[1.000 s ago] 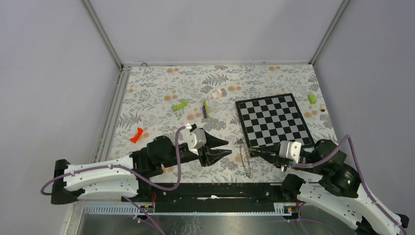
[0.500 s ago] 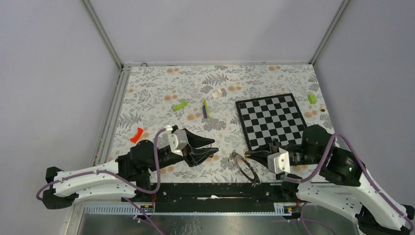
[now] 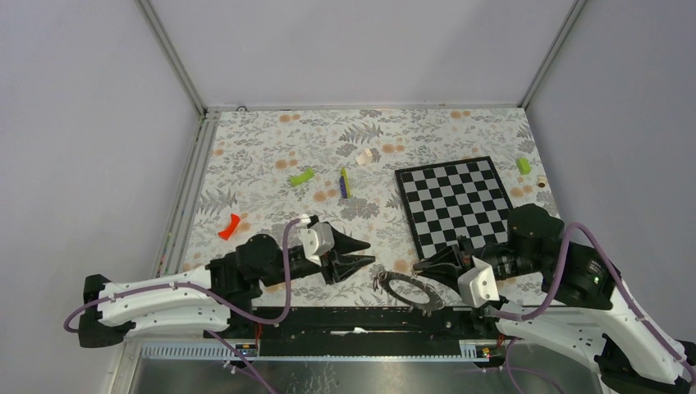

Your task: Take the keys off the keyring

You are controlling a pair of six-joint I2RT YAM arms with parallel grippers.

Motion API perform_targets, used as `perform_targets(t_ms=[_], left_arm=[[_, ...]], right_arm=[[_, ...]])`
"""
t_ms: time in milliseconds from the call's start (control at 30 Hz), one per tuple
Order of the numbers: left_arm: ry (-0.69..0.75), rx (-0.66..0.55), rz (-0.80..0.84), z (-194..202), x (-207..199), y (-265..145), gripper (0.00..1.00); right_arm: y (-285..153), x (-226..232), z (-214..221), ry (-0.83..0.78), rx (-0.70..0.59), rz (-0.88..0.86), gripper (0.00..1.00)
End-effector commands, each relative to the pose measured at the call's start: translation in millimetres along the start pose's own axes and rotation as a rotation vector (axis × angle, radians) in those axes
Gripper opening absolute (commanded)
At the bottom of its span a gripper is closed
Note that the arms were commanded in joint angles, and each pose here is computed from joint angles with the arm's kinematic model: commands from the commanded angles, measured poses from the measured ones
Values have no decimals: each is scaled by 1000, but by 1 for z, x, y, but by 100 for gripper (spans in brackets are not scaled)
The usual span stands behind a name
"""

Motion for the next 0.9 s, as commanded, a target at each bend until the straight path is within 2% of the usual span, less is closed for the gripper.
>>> perform_targets(t_ms=[0, 333, 867], left_arm=[[10, -64, 80, -20, -10, 5, 36], [-39, -61, 193, -16, -23, 12, 35], [-168, -87, 384, -15, -47, 22, 35]], right_arm=[[-1, -8, -23, -55, -118, -22, 0], [1, -7, -30, -44, -178, -39, 0], [1, -8, -28, -44, -169, -18, 0]])
Point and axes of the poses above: each gripper's point midway between its finger pads, its own y axis out along the fingers, its own x axis along the line the jaws close on, z = x × y, the point moved 7 cm from there along -y, back along the fingers, and after that the axes turned 2 degrees about -y, right-handed, at the moved point
